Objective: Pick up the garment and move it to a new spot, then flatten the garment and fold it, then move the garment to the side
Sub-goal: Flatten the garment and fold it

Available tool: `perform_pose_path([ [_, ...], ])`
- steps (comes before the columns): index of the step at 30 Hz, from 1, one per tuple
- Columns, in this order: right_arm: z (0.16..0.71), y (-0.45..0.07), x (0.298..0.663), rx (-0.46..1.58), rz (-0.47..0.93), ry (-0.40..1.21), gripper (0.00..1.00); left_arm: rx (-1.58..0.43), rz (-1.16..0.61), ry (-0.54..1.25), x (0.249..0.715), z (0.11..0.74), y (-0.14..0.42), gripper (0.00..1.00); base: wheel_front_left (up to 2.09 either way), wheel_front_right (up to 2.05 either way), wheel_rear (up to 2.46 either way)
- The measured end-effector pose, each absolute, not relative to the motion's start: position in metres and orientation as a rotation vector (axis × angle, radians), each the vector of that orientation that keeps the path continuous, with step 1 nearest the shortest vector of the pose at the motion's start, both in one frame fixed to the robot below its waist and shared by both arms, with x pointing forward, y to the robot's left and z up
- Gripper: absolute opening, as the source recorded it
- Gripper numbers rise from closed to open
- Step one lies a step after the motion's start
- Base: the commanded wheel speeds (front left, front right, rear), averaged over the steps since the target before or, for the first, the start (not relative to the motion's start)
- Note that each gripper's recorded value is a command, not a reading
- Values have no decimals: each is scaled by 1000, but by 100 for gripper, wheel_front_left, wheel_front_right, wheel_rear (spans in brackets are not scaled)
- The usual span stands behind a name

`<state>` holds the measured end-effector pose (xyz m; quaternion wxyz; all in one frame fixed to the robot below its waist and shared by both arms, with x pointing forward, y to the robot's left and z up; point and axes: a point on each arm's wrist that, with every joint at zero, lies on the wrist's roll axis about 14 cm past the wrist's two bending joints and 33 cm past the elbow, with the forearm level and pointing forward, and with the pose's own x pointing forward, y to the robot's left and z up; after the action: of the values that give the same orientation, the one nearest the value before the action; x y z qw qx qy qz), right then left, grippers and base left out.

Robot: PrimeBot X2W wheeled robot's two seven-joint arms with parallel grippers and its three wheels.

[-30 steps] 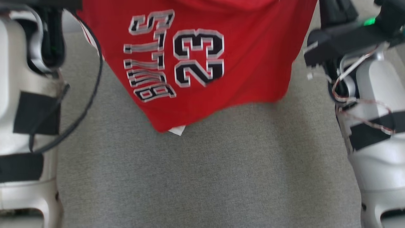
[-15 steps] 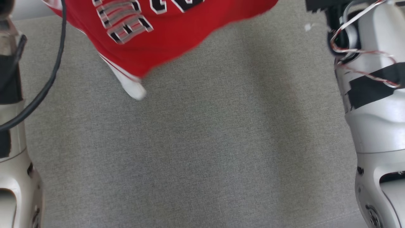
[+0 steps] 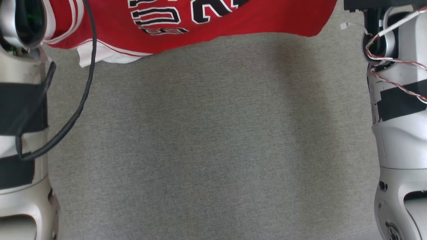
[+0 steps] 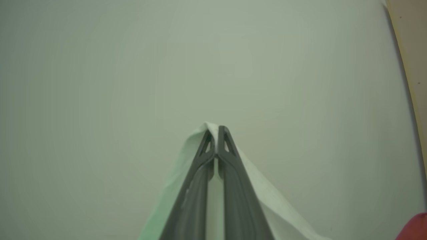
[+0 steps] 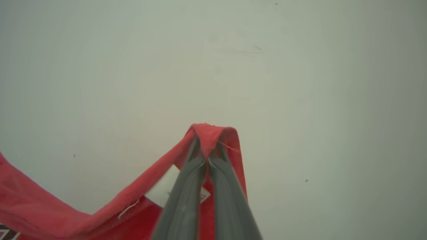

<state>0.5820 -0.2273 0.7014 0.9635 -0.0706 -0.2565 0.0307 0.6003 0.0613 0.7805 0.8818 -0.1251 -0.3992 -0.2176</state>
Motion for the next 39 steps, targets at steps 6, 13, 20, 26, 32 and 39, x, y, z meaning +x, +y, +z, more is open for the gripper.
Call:
perform_pose_path([
  [6, 677, -224, 586, -134, 74, -472, 0, -265, -440, -774, 603, 756, 70, 0, 0, 0, 0],
  [13, 670, -223, 579, -133, 81, -456, 0, -279, -444, -740, 594, 745, 74, 0, 0, 0, 0],
  [20, 663, -224, 565, -132, 87, -439, 0, -283, -474, -714, 575, 738, 73, 0, 0, 0, 0],
  [26, 650, -228, 550, -114, 80, -401, 0, -287, -474, -669, 557, 723, 79, 0, 0, 0, 0],
  [32, 635, -229, 532, -93, 78, -367, 0, -270, -463, -606, 543, 705, 86, 0, 0, 0, 0],
  [39, 623, -230, 516, -72, 72, -341, 0, -287, -457, -552, 527, 684, 89, 0, 0, 0, 0],
])
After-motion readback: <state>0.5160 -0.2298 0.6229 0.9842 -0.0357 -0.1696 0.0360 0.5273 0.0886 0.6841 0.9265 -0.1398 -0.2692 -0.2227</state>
